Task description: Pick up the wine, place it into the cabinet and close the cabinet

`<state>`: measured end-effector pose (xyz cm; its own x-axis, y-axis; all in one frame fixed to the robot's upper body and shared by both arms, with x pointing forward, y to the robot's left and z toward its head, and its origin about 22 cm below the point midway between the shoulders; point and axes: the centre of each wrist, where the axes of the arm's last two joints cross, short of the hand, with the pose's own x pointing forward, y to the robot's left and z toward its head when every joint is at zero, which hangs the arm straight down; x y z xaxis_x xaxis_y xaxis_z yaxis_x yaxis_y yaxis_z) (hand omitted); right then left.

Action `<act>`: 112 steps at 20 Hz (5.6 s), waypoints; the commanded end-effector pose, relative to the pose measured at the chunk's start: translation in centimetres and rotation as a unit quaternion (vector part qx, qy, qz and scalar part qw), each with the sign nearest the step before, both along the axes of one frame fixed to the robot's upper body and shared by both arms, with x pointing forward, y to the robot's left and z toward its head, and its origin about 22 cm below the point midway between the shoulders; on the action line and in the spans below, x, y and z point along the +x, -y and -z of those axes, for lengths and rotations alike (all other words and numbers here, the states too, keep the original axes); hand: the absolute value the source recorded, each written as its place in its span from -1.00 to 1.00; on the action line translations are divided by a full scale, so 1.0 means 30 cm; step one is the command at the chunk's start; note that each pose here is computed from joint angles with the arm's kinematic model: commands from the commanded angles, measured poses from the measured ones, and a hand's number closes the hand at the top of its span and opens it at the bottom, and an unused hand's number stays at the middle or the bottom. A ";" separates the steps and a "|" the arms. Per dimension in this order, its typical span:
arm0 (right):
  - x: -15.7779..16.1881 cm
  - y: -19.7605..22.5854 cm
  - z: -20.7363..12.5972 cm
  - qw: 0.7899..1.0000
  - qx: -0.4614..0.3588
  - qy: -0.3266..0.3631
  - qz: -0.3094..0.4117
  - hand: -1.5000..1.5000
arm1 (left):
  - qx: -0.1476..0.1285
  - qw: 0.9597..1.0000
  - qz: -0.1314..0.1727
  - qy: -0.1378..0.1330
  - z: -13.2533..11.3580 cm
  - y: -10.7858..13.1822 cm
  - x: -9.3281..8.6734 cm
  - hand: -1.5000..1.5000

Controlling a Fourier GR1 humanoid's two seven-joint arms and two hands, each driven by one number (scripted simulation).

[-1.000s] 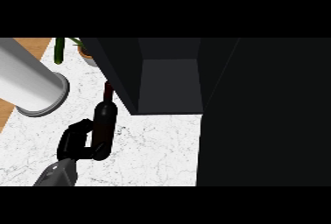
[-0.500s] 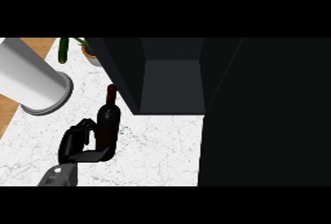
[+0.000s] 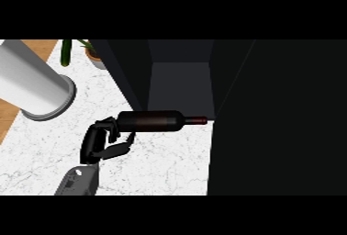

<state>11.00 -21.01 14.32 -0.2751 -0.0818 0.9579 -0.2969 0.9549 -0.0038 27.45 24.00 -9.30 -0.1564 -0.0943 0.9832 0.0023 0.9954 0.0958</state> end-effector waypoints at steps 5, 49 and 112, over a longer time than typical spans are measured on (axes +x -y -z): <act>-0.033 0.023 -0.003 1.000 0.021 0.010 -0.009 -1.00 | 0.009 1.000 0.015 -0.017 -0.164 0.226 0.111 1.00; -0.039 0.020 -0.003 0.998 0.034 0.027 -0.052 -1.00 | 0.159 0.975 -0.122 -0.100 -0.242 0.410 0.231 1.00; -0.011 0.008 0.043 0.994 0.035 0.018 -0.105 -1.00 | 0.311 0.923 -0.225 -0.034 -0.322 0.482 0.246 -1.00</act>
